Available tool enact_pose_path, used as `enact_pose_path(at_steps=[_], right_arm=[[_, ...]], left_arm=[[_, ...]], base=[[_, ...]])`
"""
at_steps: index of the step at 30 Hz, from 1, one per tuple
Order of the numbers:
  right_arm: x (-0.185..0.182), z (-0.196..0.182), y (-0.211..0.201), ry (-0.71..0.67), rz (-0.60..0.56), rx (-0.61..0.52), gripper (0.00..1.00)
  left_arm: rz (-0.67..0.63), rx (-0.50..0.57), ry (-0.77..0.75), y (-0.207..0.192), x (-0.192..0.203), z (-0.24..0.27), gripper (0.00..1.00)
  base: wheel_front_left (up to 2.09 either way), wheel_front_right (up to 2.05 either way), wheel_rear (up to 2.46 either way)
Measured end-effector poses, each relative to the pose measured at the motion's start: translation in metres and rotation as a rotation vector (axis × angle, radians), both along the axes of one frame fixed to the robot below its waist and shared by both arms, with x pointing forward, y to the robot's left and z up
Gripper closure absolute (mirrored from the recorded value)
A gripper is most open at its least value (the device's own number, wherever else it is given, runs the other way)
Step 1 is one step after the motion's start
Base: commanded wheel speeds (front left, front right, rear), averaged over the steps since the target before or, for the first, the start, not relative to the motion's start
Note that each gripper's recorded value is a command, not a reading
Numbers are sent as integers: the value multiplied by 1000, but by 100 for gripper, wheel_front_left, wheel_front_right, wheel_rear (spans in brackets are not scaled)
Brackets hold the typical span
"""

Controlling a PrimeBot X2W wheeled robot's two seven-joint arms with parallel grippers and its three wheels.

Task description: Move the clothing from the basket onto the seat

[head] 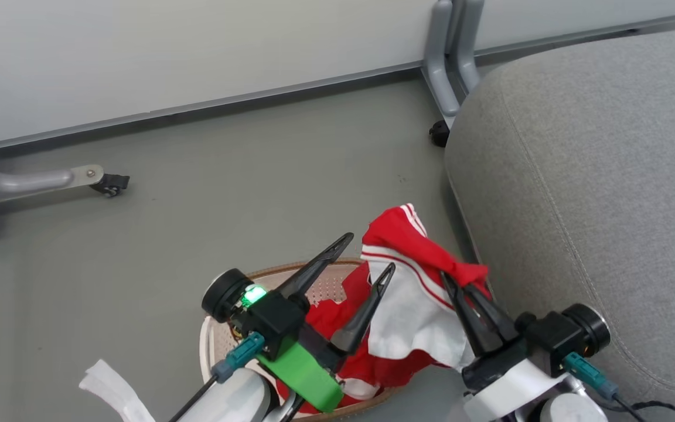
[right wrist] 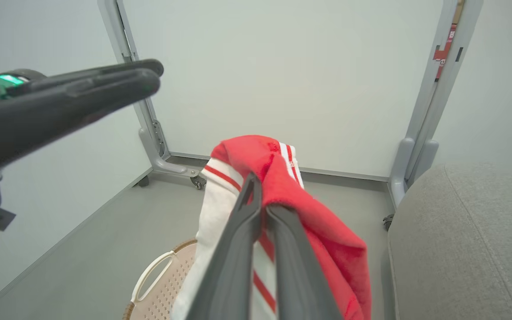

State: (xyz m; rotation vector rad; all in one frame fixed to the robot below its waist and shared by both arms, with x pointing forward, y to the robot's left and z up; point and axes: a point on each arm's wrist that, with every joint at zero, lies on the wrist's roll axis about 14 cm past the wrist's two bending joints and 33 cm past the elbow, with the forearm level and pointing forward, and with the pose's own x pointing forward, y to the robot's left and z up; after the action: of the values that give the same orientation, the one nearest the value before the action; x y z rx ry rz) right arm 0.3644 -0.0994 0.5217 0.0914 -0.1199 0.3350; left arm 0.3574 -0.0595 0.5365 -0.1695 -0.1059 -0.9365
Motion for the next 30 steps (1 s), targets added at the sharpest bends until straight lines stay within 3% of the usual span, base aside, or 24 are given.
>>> enact_pose_path(at_steps=[13, 30], right_arm=[[2, 38, -74, -118, -244, -42, 100], [-38, 35, -161, -71, -560, 9, 100]], left_arm=[[-100, 58, 41, -20, 0, -39, 0], [-356, 108, 96, -69, -21, -85, 0]], base=[[0, 0, 0], [0, 0, 0]])
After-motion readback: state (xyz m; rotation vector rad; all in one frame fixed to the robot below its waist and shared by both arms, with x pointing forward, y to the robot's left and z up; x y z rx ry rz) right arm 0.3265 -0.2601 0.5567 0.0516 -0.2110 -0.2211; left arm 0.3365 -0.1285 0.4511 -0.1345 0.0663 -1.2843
